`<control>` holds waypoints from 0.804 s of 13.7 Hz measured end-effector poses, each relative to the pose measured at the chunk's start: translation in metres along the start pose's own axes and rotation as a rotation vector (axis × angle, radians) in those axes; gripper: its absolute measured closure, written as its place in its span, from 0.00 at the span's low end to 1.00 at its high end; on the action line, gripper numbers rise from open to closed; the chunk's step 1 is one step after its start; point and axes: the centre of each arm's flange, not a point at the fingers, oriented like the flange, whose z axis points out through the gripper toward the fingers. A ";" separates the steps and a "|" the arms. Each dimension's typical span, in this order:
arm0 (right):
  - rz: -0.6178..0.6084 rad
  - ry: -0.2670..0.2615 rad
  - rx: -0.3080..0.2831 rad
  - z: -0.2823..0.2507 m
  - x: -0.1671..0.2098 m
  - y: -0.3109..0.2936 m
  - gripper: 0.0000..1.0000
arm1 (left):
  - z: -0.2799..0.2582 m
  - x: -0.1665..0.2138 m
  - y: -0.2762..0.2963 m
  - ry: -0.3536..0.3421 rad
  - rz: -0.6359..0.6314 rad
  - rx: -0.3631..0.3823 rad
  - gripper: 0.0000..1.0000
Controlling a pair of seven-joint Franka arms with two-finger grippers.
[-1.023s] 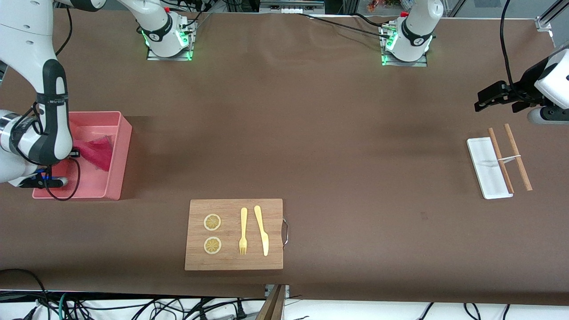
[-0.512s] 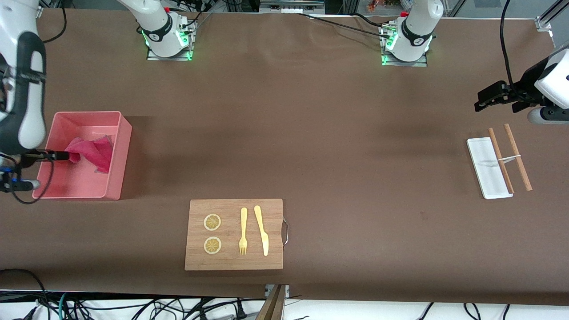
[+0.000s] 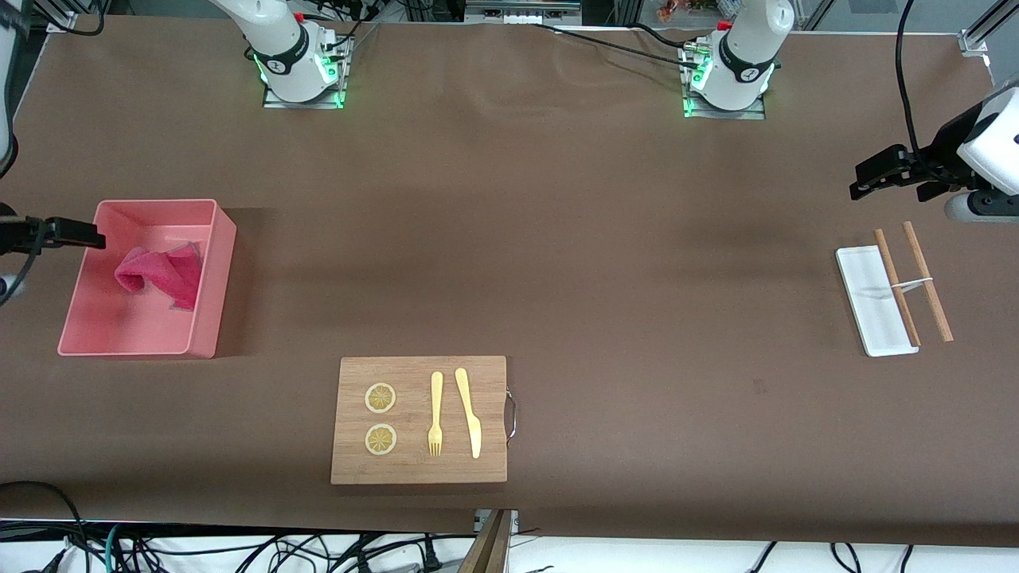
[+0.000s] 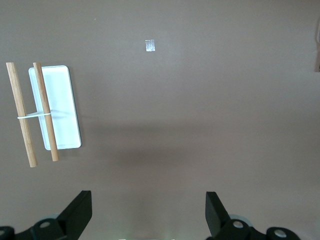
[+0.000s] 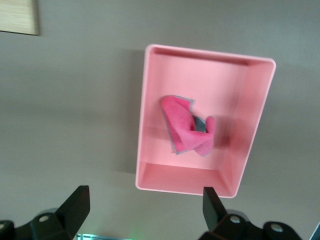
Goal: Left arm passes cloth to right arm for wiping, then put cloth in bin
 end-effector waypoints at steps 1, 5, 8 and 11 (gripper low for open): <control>-0.029 0.002 -0.013 -0.012 -0.005 -0.014 0.00 | 0.000 0.000 0.000 0.000 0.000 0.000 0.00; -0.076 0.056 -0.026 -0.048 -0.024 -0.038 0.00 | 0.000 0.000 0.000 0.000 0.000 0.000 0.00; -0.103 0.088 -0.027 -0.065 -0.032 -0.051 0.00 | 0.000 0.000 0.000 0.000 0.000 0.000 0.00; -0.080 0.094 -0.028 -0.073 -0.037 -0.063 0.00 | 0.000 0.000 0.000 0.000 0.000 0.000 0.00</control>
